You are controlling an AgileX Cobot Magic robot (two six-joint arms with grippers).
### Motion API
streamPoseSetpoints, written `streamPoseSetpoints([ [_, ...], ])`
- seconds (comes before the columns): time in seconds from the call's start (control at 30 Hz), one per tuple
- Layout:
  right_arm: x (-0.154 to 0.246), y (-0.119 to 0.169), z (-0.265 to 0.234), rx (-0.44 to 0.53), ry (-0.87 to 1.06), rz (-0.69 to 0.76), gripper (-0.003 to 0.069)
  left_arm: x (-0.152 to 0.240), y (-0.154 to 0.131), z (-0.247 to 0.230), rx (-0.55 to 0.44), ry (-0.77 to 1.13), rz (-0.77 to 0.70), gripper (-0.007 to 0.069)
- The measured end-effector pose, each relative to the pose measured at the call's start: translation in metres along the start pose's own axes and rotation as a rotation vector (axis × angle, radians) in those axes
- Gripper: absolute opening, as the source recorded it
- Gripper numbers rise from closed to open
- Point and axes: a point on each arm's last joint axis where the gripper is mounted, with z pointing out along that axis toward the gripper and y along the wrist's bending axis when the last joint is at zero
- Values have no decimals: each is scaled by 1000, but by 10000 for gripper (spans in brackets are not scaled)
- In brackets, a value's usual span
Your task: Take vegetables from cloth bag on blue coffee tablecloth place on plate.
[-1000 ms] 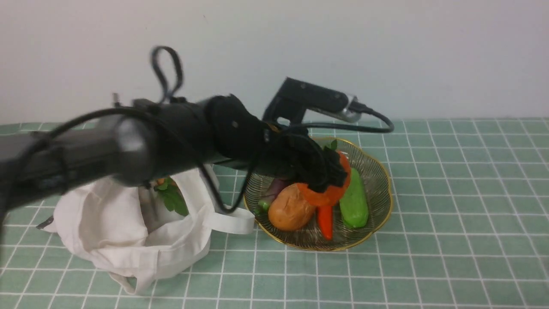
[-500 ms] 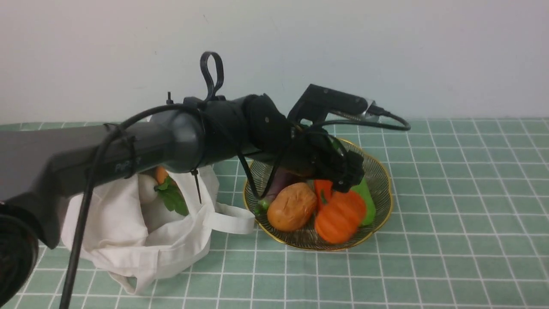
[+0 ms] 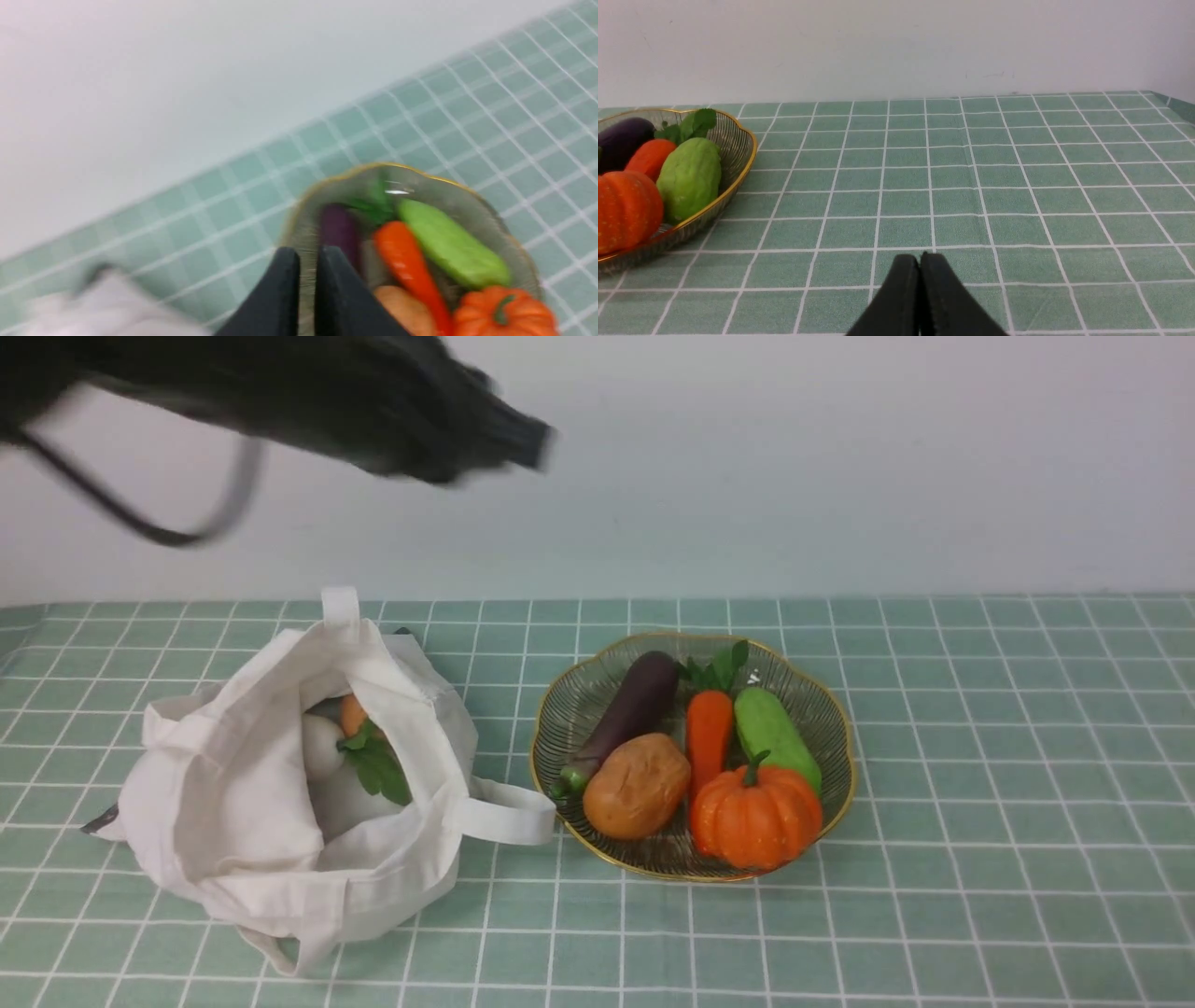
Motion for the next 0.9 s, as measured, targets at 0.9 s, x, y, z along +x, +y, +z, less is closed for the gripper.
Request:
streamPoseSetpoints([
  [0.9, 0, 0, 0, 0, 0, 0, -10, 235, -30, -232, -85, -619, -180, -8],
])
